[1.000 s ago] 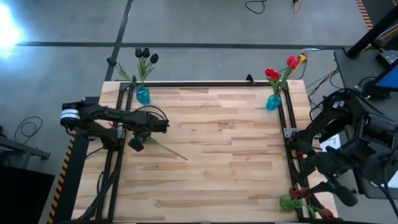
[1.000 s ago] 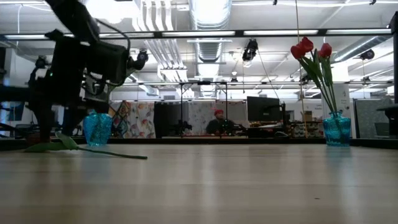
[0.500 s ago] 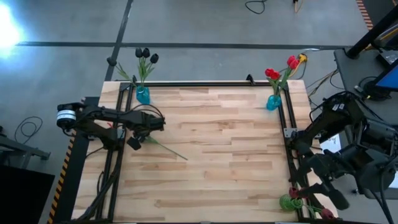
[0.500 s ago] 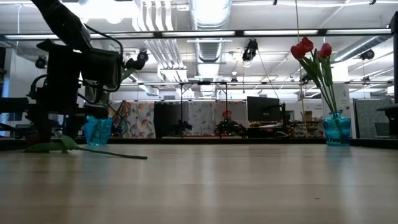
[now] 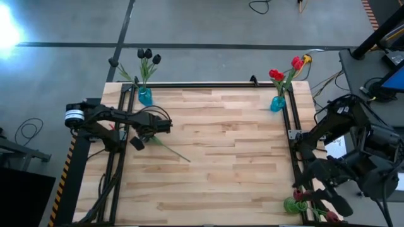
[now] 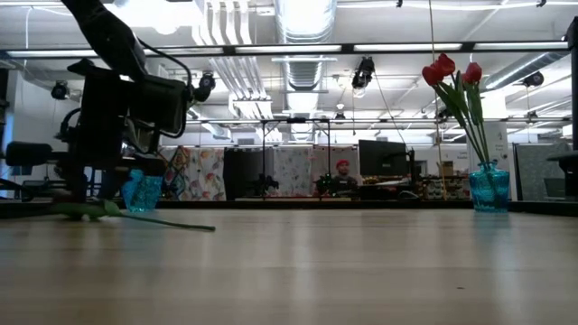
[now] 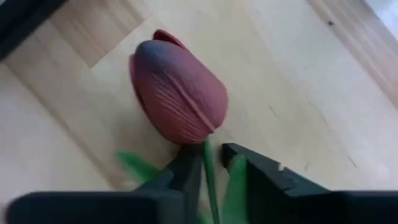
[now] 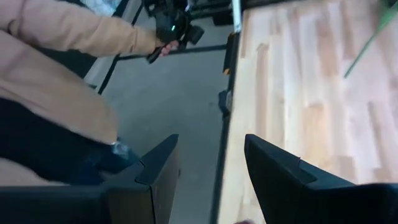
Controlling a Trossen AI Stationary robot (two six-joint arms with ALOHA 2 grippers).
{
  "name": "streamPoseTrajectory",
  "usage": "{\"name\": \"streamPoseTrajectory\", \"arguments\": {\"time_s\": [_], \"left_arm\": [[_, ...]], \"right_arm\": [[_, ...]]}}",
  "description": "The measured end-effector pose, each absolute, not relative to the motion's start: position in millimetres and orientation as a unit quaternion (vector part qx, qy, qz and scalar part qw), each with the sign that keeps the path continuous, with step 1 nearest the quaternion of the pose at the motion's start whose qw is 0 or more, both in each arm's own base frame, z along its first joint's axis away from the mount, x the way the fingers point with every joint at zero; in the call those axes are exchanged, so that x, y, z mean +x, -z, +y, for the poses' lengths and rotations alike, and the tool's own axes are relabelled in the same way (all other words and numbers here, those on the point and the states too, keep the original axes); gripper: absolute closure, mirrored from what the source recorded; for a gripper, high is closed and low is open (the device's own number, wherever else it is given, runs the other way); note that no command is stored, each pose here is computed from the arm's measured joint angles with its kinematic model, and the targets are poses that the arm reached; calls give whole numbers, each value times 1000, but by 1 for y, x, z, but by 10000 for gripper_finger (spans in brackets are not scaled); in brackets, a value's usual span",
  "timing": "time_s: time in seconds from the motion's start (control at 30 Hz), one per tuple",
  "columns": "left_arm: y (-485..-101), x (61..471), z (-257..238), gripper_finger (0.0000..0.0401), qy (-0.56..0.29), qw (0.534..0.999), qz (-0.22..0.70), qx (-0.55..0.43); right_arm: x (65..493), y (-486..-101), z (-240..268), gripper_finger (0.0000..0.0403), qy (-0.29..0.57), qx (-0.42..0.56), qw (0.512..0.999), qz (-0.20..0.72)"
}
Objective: Sort flowers into vase by color
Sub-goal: Put the dark red tulip into the green vase
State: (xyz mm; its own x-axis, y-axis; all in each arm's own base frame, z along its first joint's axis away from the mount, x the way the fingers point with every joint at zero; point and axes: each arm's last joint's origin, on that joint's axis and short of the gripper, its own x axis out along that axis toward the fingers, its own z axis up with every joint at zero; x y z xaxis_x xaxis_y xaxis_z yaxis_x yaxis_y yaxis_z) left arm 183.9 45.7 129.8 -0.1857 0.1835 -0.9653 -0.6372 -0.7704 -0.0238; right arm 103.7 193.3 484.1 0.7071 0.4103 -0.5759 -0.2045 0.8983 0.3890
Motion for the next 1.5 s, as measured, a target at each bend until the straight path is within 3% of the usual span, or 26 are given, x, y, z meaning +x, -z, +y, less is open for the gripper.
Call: {"name": "streamPoseTrajectory", "arguments": {"time_s": [0.17, 0.37, 0.57, 0.73, 0.97, 1.2, 1.4, 1.5], "left_arm": [[-134, 188, 43, 392, -731, 317, 218, -564], [-163, 222, 39, 399, -651, 489, 254, -522], [-225, 279, 14, 400, -527, 676, 171, -486], [-259, 320, -11, 401, -431, 748, 88, -498], [-241, 378, -35, 401, -396, 754, 75, -519], [-187, 422, -41, 401, -423, 698, 117, -566], [-149, 430, -38, 400, -491, 617, 170, -591], [-139, 432, -36, 387, -496, 601, 219, -587]], "right_arm": [[105, -479, 202, 229, -184, 162, 894, 375], [105, -478, 203, 229, -199, 150, 889, 384], [100, -485, 192, 229, -211, 135, 897, 365], [100, -488, 187, 229, -191, 122, 915, 335], [105, -488, 183, 229, -171, 130, 920, 327], [111, -490, 187, 229, -168, 146, 922, 316], [126, -489, 180, 229, -125, 155, 932, 304], [135, -489, 173, 228, -101, 164, 935, 299]]}}
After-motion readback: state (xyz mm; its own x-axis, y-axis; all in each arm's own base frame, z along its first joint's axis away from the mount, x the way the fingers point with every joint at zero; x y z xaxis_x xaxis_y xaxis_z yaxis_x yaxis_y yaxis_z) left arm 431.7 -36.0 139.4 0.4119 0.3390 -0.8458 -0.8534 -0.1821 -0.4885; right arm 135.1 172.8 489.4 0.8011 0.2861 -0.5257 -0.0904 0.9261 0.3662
